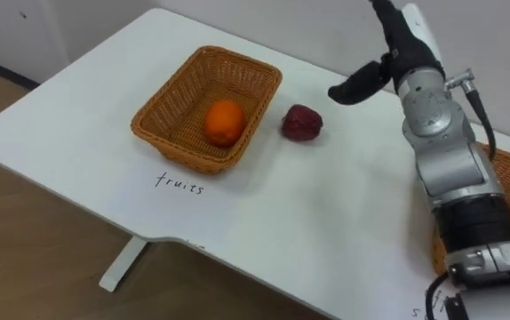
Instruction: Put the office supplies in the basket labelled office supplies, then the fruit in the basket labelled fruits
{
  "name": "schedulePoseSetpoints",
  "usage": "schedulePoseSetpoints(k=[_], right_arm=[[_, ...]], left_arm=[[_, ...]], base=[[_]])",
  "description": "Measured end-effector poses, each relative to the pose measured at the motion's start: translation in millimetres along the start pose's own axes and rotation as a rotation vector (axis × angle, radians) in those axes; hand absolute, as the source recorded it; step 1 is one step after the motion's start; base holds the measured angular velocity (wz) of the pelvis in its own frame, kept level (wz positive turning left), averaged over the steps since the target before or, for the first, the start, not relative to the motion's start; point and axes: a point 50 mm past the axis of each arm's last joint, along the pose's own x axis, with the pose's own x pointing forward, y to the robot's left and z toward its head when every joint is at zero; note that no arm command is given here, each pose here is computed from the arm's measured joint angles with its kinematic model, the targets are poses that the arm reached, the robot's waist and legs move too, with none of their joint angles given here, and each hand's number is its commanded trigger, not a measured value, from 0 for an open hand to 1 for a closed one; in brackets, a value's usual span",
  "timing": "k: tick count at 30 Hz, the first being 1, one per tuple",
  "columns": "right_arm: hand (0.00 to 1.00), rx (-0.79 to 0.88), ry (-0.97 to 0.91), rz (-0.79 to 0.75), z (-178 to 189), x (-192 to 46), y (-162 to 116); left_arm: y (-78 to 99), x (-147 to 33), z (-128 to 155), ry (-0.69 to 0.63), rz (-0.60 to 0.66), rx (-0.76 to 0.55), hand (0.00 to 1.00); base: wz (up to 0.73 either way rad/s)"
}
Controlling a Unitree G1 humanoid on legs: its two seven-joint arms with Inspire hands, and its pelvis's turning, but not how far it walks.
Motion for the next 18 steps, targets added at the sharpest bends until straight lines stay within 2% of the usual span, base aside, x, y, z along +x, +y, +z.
schedulePoseSetpoints(k=[5,18], right_arm=[[0.00,-0.030,0.060,0.043,-14.5,0.4,10.5],[0.00,-0.095,0.060,0.070,-14.8,3.9,16.0]], left_arm=[[-0.1,0.2,4.3,-0.010,-0.015,0.006,0.00],[-7.3,1.0,28.8,-0.081,-0.031,0.043,0.00]], base=[[-0.01],[0.01]])
